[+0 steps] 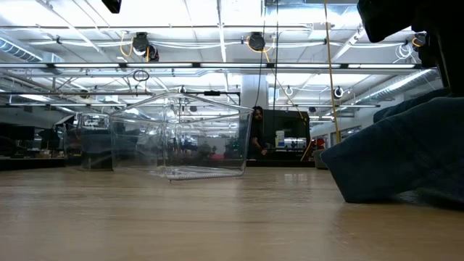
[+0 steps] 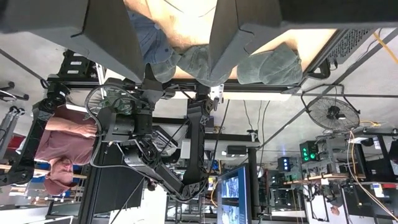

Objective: Pick & Place hat
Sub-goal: Put the blue cap into the top transparent bin

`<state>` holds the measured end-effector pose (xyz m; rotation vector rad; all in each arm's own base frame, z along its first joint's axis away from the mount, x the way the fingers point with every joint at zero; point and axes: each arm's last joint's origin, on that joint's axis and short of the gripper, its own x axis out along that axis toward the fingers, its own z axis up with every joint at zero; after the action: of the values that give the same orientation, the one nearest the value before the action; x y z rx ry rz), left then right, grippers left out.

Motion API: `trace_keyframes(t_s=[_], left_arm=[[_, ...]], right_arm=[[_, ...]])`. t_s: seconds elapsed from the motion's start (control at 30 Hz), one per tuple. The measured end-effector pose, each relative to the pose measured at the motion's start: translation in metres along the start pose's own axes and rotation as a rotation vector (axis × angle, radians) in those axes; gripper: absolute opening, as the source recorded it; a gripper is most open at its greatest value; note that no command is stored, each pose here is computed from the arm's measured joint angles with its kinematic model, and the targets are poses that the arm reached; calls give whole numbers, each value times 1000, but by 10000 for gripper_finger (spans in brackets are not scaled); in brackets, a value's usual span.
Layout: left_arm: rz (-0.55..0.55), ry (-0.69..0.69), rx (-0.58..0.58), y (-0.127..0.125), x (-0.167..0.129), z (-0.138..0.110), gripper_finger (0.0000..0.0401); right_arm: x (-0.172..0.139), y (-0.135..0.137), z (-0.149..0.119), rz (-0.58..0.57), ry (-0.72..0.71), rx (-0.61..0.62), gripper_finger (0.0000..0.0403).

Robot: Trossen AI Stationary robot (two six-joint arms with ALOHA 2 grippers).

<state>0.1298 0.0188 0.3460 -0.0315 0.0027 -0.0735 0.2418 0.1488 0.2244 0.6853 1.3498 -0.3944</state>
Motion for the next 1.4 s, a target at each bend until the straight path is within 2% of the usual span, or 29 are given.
trace_keyframes(t_s=[0.57, 0.97, 1.4], left_arm=[[0, -1, 0, 0, 0, 0, 187], [0, -1, 0, 0, 0, 0, 186], [0, -1, 0, 0, 0, 0, 187]], right_arm=[[0, 0, 0, -1, 0, -28, 67], [0, 0, 0, -1, 0, -53, 6], [0, 0, 0, -1, 0, -67, 2]])
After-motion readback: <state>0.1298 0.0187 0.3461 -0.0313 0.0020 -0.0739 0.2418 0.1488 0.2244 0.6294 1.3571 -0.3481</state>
